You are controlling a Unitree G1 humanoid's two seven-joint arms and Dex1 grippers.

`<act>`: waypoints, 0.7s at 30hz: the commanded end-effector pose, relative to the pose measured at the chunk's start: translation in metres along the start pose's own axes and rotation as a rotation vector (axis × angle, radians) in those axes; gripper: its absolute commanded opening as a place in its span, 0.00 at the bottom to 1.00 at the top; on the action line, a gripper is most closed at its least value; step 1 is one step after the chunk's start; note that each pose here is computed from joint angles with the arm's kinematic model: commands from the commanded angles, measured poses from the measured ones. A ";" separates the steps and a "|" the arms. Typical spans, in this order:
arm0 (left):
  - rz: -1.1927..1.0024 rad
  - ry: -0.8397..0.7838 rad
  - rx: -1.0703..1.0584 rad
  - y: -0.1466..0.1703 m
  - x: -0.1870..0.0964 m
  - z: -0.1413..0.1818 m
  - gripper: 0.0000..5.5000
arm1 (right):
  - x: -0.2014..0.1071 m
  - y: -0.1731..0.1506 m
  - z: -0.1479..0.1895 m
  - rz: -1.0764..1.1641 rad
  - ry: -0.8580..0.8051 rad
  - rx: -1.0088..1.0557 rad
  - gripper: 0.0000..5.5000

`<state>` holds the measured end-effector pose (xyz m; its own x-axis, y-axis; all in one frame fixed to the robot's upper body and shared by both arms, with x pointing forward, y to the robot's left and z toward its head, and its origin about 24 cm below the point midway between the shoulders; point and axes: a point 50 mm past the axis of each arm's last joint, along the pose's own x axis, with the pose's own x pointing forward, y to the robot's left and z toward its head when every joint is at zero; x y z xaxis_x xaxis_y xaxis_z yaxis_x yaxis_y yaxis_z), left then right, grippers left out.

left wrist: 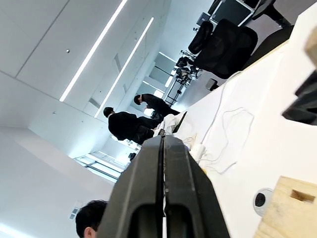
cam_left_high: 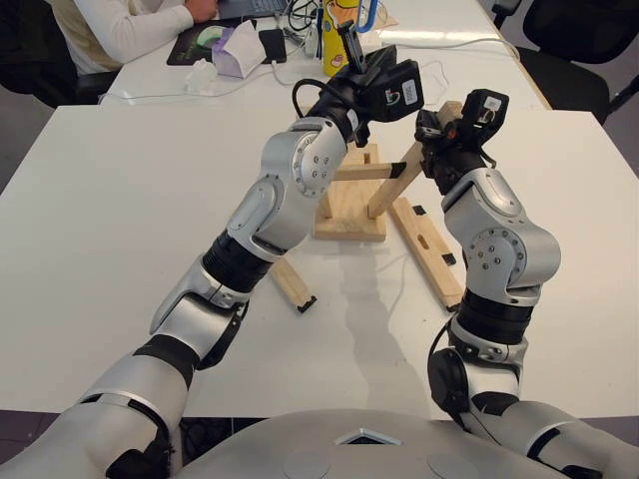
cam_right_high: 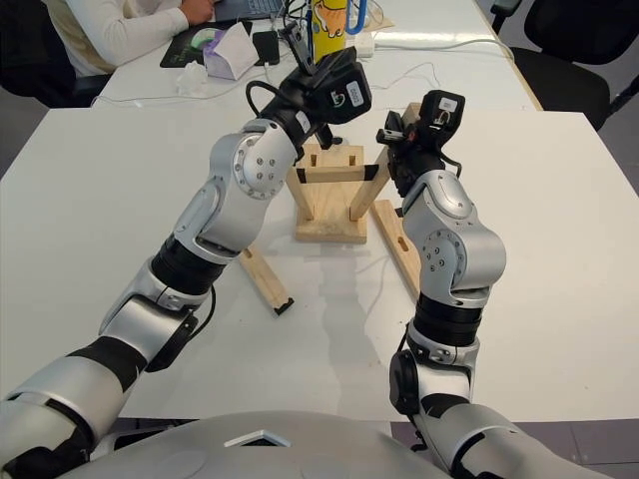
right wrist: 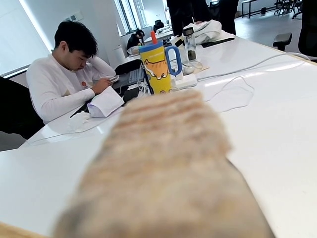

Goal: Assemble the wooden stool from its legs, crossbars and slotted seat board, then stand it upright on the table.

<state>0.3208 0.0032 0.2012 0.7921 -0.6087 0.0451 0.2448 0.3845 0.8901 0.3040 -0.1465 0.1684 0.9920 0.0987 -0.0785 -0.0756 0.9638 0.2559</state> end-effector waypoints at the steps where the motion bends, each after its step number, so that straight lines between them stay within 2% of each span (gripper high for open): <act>1: -0.512 0.215 -0.073 -0.077 -0.030 -0.036 0.00 | 0.007 -0.005 -0.022 -0.012 0.166 0.015 0.18; 4: -0.509 0.293 -0.072 -0.083 -0.034 -0.044 0.00 | 0.011 -0.005 -0.019 0.011 0.186 0.005 0.18; 6: -0.424 0.293 -0.078 -0.075 -0.027 -0.040 0.00 | 0.014 -0.006 -0.017 0.026 0.197 -0.005 0.18; 11: -0.151 0.145 -0.169 -0.040 -0.009 -0.006 0.00 | 0.018 -0.008 -0.013 0.043 0.213 -0.026 0.18; 14: 0.028 0.018 -0.273 -0.010 -0.008 0.016 0.00 | 0.020 -0.008 -0.012 0.052 0.214 -0.035 0.18; 18: 0.322 -0.138 -0.460 0.040 -0.026 0.029 0.00 | 0.021 -0.007 -0.012 0.057 0.209 -0.051 0.18; 21: 0.543 -0.141 -0.514 0.073 -0.051 0.013 0.00 | 0.020 -0.007 -0.013 0.059 0.198 -0.071 0.18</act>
<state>0.2913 0.0253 0.2572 0.7931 -0.4341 0.4273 0.2123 0.8545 0.4742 0.3229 -0.1509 0.1760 0.9699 0.1980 -0.1418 -0.1643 0.9618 0.2187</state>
